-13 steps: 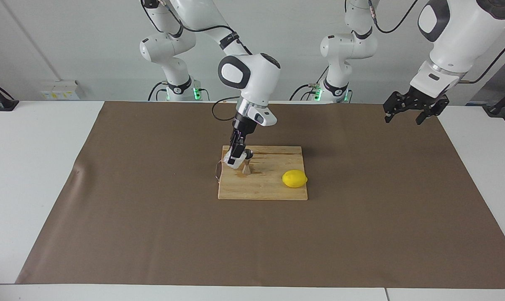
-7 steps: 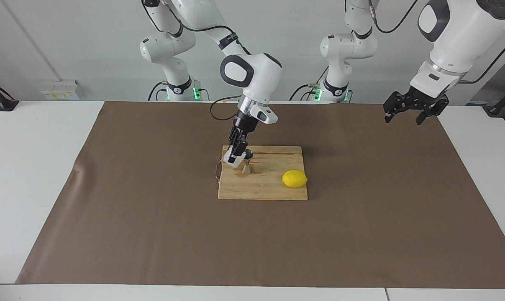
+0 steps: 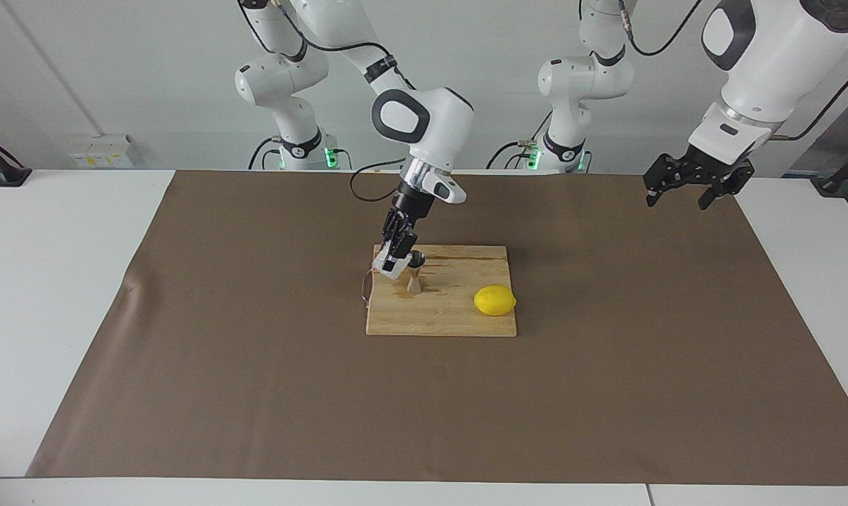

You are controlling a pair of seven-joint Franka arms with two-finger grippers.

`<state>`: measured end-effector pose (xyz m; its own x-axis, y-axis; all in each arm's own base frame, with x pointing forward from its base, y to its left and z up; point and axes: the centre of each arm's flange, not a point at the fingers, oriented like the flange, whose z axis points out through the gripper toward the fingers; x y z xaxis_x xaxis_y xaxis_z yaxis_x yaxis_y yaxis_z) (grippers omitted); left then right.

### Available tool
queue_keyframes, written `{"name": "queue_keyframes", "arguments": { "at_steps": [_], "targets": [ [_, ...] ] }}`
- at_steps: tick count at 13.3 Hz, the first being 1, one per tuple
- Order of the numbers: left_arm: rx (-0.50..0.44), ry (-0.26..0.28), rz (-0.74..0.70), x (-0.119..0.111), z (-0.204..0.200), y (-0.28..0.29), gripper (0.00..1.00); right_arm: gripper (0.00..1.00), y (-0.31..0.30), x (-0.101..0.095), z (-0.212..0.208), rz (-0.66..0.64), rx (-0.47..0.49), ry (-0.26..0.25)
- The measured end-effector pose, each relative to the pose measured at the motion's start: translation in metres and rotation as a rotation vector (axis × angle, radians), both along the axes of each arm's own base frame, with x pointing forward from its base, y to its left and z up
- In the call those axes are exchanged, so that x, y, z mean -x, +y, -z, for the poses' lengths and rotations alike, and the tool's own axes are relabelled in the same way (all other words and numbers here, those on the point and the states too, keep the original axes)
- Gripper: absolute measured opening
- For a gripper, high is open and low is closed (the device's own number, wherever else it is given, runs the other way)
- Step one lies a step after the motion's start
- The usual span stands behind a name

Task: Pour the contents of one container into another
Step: 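Lift the white cup and carry it above the metal cup, then tilt the white cup with the right gripper over the metal cup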

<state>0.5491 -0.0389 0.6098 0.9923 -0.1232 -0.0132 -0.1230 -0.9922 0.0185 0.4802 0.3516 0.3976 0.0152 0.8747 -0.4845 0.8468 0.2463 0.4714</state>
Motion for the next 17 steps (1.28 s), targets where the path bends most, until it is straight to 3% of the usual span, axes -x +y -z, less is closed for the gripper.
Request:
{"name": "queue_keyframes", "arguments": {
  "at_steps": [9,17],
  "targets": [
    [0.000,0.000,0.000,0.000,0.000,0.000,1.00,0.48,0.003,0.004,-0.002,-0.038,0.022,-0.034],
    [0.000,0.000,0.000,0.000,0.000,0.000,1.00,0.48,0.013,0.011,-0.005,-0.024,0.003,-0.114]
  ]
}}
